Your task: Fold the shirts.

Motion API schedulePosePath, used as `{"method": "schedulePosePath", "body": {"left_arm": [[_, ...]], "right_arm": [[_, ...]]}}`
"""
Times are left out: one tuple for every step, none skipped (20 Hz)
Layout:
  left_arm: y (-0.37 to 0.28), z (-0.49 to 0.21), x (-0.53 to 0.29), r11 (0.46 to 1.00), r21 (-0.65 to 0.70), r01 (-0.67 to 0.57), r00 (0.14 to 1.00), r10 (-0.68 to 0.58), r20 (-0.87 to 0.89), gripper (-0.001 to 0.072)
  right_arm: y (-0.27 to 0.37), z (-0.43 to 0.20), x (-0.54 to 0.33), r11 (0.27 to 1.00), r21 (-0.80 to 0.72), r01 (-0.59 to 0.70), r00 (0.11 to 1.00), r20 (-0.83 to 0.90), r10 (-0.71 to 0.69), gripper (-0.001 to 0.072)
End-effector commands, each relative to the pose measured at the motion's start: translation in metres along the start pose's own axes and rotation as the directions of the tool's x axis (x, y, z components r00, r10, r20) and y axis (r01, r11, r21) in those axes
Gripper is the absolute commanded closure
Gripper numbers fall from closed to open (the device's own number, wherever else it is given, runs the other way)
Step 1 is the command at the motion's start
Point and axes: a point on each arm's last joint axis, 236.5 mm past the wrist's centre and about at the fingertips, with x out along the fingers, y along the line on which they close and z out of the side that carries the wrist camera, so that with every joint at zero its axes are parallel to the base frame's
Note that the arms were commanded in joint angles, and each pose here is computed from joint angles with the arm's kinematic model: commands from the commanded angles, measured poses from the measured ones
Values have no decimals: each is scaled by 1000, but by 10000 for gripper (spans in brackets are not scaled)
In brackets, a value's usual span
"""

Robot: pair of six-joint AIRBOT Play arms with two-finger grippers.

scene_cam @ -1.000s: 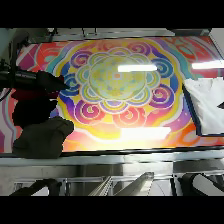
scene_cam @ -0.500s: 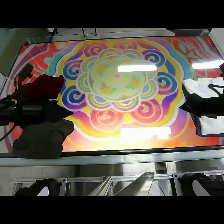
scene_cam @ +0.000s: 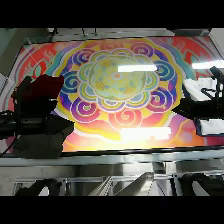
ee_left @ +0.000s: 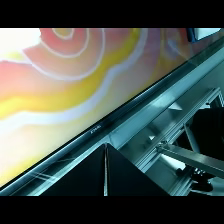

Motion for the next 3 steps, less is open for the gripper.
{"method": "schedulePosePath", "body": {"left_arm": [[-1,-1,-1,1000,2,-1,1000,1,3,696],[-1,-1,-1,1000,3,-2,1000,2,3,696],[-1,-1,-1,1000,3,-1,1000,1,3,696]], "right_arm": [[2,-1,0,1000,1,-7,1000,-2,7,697],[2,-1,0,1000,1,-7,1000,-2,7,697],[2,-1,0,1000,1,-7,1000,-2,7,696]]}}
